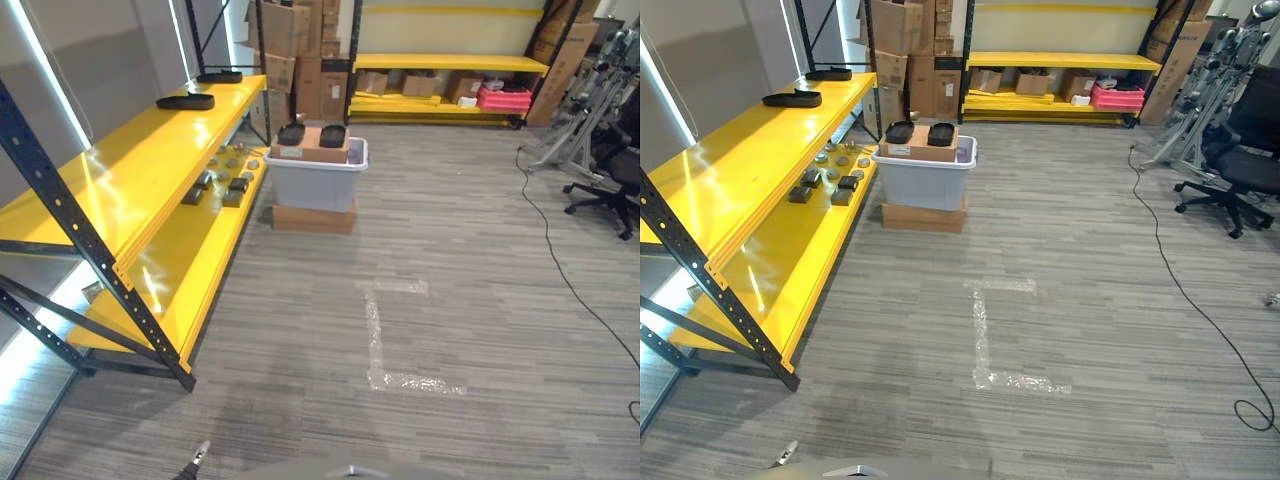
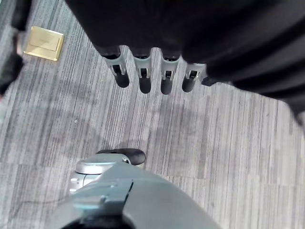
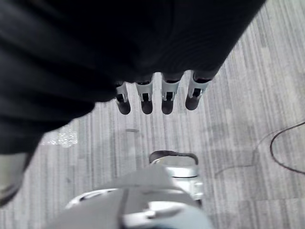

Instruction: Move parts from the plastic box to the shelf.

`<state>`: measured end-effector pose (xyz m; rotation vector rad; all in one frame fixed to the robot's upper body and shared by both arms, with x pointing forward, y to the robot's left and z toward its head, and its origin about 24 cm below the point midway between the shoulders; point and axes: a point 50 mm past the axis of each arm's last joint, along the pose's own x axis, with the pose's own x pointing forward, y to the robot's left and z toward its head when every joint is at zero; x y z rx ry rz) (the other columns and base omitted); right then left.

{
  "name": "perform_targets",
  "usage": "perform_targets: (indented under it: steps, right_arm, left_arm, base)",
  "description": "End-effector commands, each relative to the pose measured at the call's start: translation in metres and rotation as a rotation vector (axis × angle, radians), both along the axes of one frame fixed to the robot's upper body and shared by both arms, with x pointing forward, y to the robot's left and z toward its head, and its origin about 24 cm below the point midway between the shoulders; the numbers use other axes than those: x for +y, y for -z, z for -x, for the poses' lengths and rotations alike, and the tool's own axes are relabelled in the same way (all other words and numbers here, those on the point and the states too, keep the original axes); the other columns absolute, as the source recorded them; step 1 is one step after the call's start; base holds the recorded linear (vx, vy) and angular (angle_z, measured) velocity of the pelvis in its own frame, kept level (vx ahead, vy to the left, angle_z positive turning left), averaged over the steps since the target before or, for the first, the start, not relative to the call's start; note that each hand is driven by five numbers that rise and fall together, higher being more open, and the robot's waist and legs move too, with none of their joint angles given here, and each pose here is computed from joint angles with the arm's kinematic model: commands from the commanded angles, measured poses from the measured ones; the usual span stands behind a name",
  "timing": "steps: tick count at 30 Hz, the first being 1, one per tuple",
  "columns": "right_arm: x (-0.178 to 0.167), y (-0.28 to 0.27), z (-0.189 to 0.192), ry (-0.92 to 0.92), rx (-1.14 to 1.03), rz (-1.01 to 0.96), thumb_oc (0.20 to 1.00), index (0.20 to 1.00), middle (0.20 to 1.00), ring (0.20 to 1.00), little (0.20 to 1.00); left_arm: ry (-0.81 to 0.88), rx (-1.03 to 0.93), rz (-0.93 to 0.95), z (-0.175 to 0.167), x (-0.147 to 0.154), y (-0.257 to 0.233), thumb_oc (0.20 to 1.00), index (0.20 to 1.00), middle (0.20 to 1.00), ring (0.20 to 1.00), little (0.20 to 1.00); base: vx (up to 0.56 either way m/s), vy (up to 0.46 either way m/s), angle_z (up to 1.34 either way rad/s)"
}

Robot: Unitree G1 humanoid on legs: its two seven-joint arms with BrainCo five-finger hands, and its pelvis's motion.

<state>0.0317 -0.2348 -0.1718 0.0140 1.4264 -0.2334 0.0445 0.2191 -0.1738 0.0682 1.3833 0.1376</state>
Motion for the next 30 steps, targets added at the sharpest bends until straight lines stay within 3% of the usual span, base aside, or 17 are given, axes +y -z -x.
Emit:
perform_targets:
  steps: [1, 7, 13, 16, 20, 30]
  right_arm:
    - [-0.012, -0.006, -0.029, 0.039, -0.075, 0.014, 1.0, 1.0, 1.0, 1.0, 1.0]
    - [-0.01, -0.007, -0.039, 0.037, -0.113, -0.003, 1.0, 1.0, 1.0, 1.0, 1.0]
    - [-0.016, -0.011, -0.049, 0.019, -0.156, 0.021, 1.0, 1.0, 1.0, 1.0, 1.0]
    - [-0.022, -0.012, -0.049, -0.077, -0.134, 0.056, 1.0, 1.0, 1.0, 1.0, 1.0]
    - [-0.022, -0.015, -0.059, -0.243, -0.138, 0.082, 1.0, 1.0, 1.0, 1.0, 1.0]
    - [-0.04, -0.023, -0.072, -0.257, -0.151, 0.142, 1.0, 1.0, 1.0, 1.0, 1.0]
  left_arm:
    - [0.017, -0.055, 0.01, -0.028, -0.006, -0.002, 1.0, 1.0, 1.0, 1.0, 1.0]
    - [-0.017, -0.077, 0.002, -0.035, -0.003, -0.004, 1.0, 1.0, 1.0, 1.0, 1.0]
    - [0.053, -0.111, -0.021, -0.047, -0.002, -0.007, 1.0, 1.0, 1.0, 1.0, 1.0]
    - [0.175, -0.147, -0.059, -0.054, -0.001, -0.009, 1.0, 1.0, 1.0, 1.0, 1.0]
    - [0.18, -0.184, -0.082, -0.061, 0.004, -0.012, 1.0, 1.0, 1.0, 1.0, 1.0]
    - [0.16, -0.184, -0.126, -0.065, 0.022, -0.017, 1.0, 1.0, 1.0, 1.0, 1.0]
  base:
    - [0.0, 0.0, 0.0]
    - [0.0, -0.007, 0.03]
    - [0.0, 0.005, -0.01]
    - [-0.02, 0.026, -0.08]
    - [-0.02, 0.017, 0.01]
    - [-0.01, 0.074, 0.02]
